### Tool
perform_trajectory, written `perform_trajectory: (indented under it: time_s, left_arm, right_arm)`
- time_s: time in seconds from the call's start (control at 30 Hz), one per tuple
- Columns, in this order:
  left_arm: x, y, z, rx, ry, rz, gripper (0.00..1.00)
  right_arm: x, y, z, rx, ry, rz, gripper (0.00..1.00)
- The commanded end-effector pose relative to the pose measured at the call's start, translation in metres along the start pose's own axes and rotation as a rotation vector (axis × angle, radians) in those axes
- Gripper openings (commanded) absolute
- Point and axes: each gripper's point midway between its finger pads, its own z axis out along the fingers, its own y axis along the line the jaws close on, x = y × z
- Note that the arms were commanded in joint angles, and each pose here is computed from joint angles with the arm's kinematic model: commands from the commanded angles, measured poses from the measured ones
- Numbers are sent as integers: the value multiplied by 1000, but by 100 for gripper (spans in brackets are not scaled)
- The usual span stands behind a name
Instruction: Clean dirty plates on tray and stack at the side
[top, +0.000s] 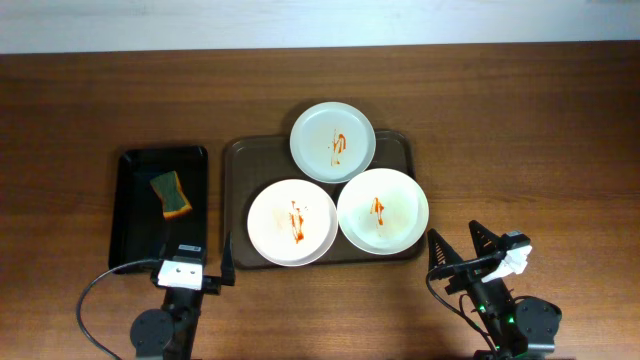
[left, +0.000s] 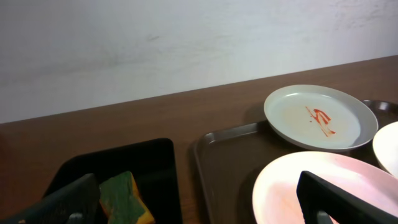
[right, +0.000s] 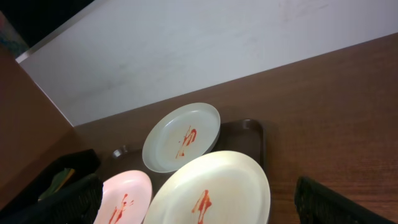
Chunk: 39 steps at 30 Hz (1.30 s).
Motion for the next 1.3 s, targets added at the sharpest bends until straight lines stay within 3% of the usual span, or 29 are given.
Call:
perform_trajectory:
  time_s: [0.0,1.27]
  left_arm:
    - [0,-3,0,14,-3,14,100]
    - [1,-3,0,14,2,13,100]
  right_arm:
    - [-13,-34,-5,211,-53,-315,98]
    - [-13,-34,-5,211,-53,-315,98]
